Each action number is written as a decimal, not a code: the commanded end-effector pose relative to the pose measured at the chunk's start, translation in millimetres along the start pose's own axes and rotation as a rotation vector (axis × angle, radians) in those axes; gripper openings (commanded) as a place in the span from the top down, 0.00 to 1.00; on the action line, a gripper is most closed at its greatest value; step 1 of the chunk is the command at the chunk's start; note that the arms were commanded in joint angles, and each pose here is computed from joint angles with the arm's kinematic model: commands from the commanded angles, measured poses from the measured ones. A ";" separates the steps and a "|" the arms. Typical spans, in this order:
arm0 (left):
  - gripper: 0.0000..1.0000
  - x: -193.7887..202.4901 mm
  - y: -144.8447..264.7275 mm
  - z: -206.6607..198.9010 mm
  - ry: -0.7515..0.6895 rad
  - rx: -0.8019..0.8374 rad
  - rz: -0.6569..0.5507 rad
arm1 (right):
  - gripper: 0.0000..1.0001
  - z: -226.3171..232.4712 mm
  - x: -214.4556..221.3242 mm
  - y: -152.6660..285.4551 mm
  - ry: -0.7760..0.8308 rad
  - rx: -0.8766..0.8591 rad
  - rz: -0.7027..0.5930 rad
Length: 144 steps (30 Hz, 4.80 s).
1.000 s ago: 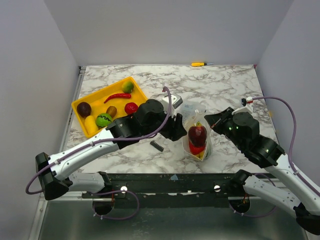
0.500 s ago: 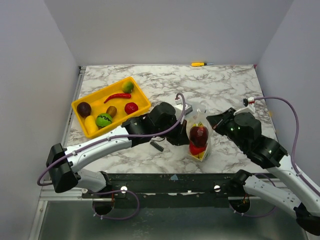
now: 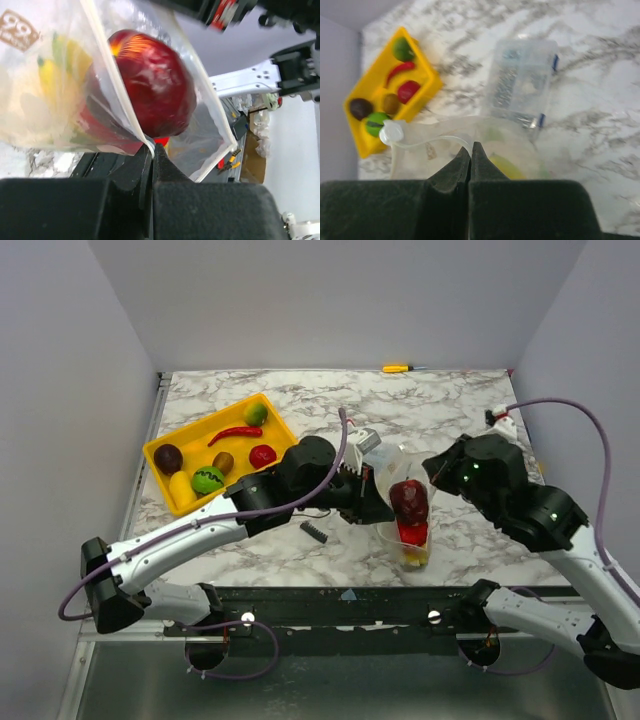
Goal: Place the food in the zip-top bag and seal the zipper
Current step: Adjust the zipper food storage bag at the center of the board, then pick up the fake vegetable from the bin, then place the fake vegetable in the zipper food storage bag.
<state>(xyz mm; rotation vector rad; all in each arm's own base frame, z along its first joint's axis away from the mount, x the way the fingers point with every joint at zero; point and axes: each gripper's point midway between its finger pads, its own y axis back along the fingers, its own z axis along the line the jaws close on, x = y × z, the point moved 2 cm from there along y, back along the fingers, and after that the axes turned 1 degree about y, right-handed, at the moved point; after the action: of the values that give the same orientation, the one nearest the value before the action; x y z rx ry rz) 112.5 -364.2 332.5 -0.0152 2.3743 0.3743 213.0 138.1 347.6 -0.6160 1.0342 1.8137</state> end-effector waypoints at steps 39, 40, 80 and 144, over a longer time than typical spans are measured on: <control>0.80 6.5 -21.8 51.0 0.167 -0.028 0.035 | 1.00 -45.7 16.2 -11.7 0.135 0.177 -0.025; 0.75 6.3 -19.1 52.3 0.157 -0.033 0.033 | 1.00 -45.7 16.9 -12.2 0.133 0.175 -0.027; 0.04 -49.5 239.3 368.2 0.172 -1.455 0.083 | 1.00 -44.7 22.8 -22.1 0.171 0.174 -0.016; 0.87 -102.6 80.8 97.1 -0.002 -0.075 -0.265 | 1.00 -30.7 42.6 -35.4 0.125 0.107 0.052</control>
<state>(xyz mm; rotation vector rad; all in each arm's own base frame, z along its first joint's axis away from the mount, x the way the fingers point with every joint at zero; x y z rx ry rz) 292.2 -208.9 324.8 -0.4787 2.1838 0.7774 223.1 131.9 278.7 -0.6557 1.3032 1.7445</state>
